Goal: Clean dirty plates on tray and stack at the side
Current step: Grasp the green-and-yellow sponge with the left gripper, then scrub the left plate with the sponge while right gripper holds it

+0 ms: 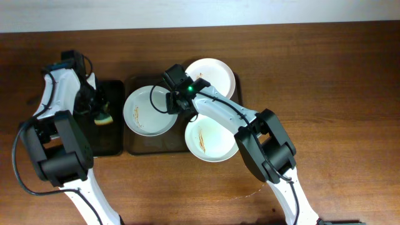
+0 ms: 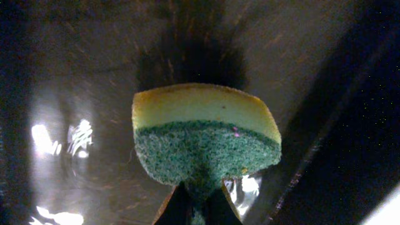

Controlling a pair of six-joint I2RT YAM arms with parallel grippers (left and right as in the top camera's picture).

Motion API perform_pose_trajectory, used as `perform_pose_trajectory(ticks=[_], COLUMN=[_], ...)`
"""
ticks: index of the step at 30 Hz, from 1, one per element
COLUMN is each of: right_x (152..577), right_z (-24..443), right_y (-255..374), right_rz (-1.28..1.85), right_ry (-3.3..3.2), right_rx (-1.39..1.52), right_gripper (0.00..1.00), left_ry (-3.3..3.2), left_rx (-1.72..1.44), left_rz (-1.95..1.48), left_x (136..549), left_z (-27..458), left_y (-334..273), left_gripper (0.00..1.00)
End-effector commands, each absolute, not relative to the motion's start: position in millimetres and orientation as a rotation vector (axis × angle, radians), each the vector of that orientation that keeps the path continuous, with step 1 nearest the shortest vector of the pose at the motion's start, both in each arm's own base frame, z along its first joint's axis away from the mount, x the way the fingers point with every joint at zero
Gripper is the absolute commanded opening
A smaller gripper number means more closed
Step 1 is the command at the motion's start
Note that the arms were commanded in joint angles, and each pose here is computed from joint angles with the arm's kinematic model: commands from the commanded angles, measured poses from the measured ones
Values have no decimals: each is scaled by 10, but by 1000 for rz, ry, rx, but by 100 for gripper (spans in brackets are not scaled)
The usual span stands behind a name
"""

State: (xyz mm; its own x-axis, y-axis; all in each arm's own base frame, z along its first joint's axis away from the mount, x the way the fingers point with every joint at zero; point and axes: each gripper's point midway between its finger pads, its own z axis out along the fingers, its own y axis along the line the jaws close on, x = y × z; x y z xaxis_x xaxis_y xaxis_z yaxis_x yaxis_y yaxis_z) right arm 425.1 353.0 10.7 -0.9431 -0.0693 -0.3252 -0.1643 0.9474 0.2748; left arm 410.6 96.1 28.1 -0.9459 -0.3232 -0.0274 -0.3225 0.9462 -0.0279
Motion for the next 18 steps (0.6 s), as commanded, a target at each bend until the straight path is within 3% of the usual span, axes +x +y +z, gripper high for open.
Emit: perform_pose_trajectory(ticks=[1, 4, 9, 18], right_x=[4207, 4242, 4282, 4314], right_z=[15, 50, 70, 87], right_y=[3612, 3574, 3519, 3544], right_rz=[457, 609, 677, 683], right_ry=[2806, 2844, 2857, 2838], right_rx=[-206, -179, -155, -159], right_gripper=[4, 4, 4, 4], left_ry=[3005, 3001, 3067, 3121], left_rx=[-316, -197, -65, -142], left_rz=[-65, -221, -291, -283], left_x=[4346, 4360, 4212, 3973], left_z=[761, 846, 537, 24], left_y=[825, 480, -3, -416], left_gripper=[1, 1, 1, 1])
